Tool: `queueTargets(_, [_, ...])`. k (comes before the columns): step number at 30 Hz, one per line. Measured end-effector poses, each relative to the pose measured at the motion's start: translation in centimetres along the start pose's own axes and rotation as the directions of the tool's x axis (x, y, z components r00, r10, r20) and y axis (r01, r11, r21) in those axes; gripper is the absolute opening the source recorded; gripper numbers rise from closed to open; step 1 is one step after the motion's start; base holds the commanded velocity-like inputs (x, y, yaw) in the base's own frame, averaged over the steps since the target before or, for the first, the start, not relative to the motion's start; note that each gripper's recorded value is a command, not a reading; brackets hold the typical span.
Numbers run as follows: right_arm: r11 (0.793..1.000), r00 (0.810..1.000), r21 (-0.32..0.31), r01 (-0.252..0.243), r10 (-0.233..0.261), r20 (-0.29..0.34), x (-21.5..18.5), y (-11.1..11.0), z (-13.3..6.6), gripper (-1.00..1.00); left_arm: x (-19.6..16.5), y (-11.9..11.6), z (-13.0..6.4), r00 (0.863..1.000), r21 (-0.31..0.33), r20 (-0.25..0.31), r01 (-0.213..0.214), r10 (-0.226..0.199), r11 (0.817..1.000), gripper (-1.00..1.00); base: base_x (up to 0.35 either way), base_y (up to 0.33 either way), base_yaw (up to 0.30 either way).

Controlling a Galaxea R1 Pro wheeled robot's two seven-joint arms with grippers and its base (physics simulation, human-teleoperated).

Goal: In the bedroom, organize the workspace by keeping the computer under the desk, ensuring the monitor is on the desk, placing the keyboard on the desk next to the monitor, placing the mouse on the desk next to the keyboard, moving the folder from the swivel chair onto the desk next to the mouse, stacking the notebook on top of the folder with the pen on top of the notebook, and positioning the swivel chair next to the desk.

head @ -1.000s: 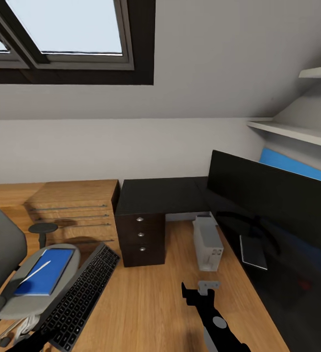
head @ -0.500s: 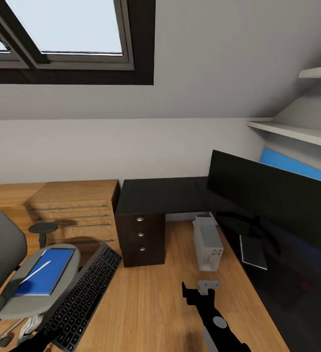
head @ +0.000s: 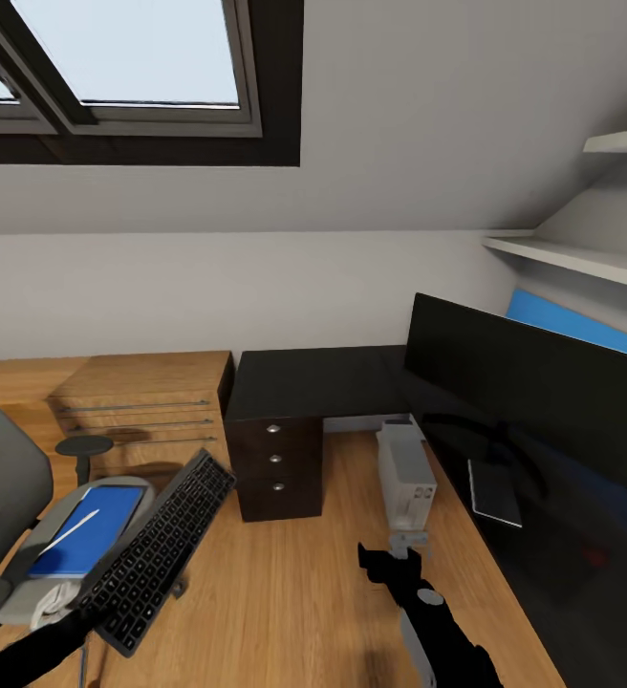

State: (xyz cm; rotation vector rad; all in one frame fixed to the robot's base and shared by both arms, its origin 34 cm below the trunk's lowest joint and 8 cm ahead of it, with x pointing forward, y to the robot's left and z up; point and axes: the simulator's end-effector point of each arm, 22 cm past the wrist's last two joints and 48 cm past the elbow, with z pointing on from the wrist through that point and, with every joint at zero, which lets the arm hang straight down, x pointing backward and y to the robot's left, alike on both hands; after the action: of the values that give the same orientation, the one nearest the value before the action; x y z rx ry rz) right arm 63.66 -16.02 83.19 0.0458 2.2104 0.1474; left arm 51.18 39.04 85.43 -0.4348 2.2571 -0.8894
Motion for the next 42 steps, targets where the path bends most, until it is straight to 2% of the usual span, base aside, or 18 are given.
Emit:
queueTargets(2, [1.000,1.000,0.003,-0.005,0.005,-0.005,-0.9,-0.1,-0.1,1.00,0.0,0.3,-0.4,0.999,-0.019,-0.032,0.023,-0.024,1.000,-1.00,0.000,0.000,0.000])
queueTargets(5, [1.000,0.999,0.006,-0.028,0.028,-0.018,-2.8,-0.4,-0.3,1.00,0.5,0.3,-1.4,0.985,-0.057,-0.136,0.095,-0.102,0.994,-1.00,0.000,0.000,0.000])
queueTargets(8, [0.999,0.999,0.005,-0.047,0.047,-0.026,-4.1,-0.5,-0.6,1.00,-0.6,-0.3,-1.8,0.975,-0.073,-0.181,0.120,-0.131,0.990,-1.00,0.000,0.000,0.000])
queueTargets(9, [0.999,0.998,0.004,-0.052,0.052,-0.029,-4.4,-0.5,-0.7,1.00,-1.4,-0.7,-1.8,0.974,-0.066,-0.179,0.127,-0.137,0.990,-1.00,0.000,0.000,0.000])
queueTargets(10, [0.998,0.998,0.002,-0.062,0.062,-0.032,-4.7,-0.5,-0.8,1.00,-3.1,-0.9,-1.9,0.977,-0.075,-0.177,0.105,-0.117,0.992,-1.00,0.000,0.000,0.000])
queueTargets(11, [0.997,0.997,-0.001,-0.071,0.071,-0.035,-4.9,-0.6,-0.9,1.00,-4.9,-1.6,-2.0,0.979,-0.064,-0.167,0.106,-0.115,0.992,-1.00,0.000,0.000,0.000])
queueTargets(12, [0.997,0.997,-0.003,-0.075,0.075,-0.035,-5.0,-0.7,-0.9,1.00,-5.6,-2.1,-2.0,0.979,-0.055,-0.164,0.113,-0.121,0.992,-1.00,0.000,0.000,0.000])
queueTargets(13, [0.997,0.996,-0.009,-0.081,0.080,-0.037,-5.1,-0.9,-0.9,1.00,-6.4,-2.0,-2.2,0.980,-0.068,-0.168,0.093,-0.103,0.993,-1.00,0.000,0.000,0.000])
queueTargets(15, [0.996,0.995,-0.032,-0.085,0.083,-0.048,-5.1,-1.5,-1.0,1.00,-7.3,-2.7,-2.3,0.980,-0.058,-0.169,0.097,-0.105,0.994,-1.00,0.000,0.000,0.000])
queueTargets(21, [0.984,0.990,-0.143,-0.107,0.091,-0.109,-4.2,-1.2,-1.4,1.00,-7.6,-3.4,-2.3,0.979,-0.044,-0.181,0.091,-0.098,0.995,-1.00,0.000,0.000,0.000])
queueTargets(24, [0.984,0.990,-0.148,-0.101,0.084,-0.113,-4.2,-2.1,-1.5,1.00,-6.5,-3.9,-1.8,0.972,-0.030,-0.216,0.085,-0.090,0.996,-1.00,0.000,0.000,0.000])
queueTargets(26, [0.984,0.991,-0.149,-0.094,0.078,-0.112,-4.2,-3.1,-1.6,1.00,-5.3,-4.6,-1.6,0.964,-0.004,-0.257,0.075,-0.073,0.997,-1.00,0.000,0.000,0.000])
queueTargets(29, [0.982,0.991,-0.164,-0.096,0.078,-0.112,-4.3,-3.4,-1.7,1.00,-4.5,-5.4,-1.8,0.955,0.033,-0.292,0.065,-0.052,0.997,-1.00,0.000,0.000,0.000])
queueTargets(31, [0.979,0.991,-0.179,-0.098,0.079,-0.111,-4.4,-3.5,-1.8,1.00,-3.6,-6.3,-2.0,0.944,0.078,-0.329,0.066,-0.037,0.995,-1.00,0.000,0.000,0.000])
queueTargets(33, [0.975,0.991,-0.197,-0.098,0.077,-0.110,-4.5,-3.9,-2.0,1.00,-2.4,-6.5,-2.4,0.929,0.109,-0.370,0.020,0.021,0.994,-1.00,0.000,0.000,0.000])
queueTargets(36, [0.960,0.991,-0.261,-0.102,0.074,-0.115,-4.6,-2.9,-2.4,1.00,-1.6,-5.9,-2.7,0.917,0.152,-0.375,-0.081,0.134,0.985,-1.00,0.000,0.000,0.000])
queueTargets(40, [0.944,0.984,-0.309,-0.121,0.074,-0.160,-3.9,-2.6,-3.0,1.00,-0.9,-5.7,-3.3,0.908,0.228,-0.352,-0.151,0.226,0.962,-1.00,0.000,0.000,0.000])
queueTargets(42, [0.936,0.983,-0.328,-0.126,0.073,-0.171,-3.8,-2.6,-3.2,1.00,-0.8,-5.6,-3.4,0.905,0.248,-0.342,-0.171,0.252,0.954,-1.00,0.000,0.000,0.000])
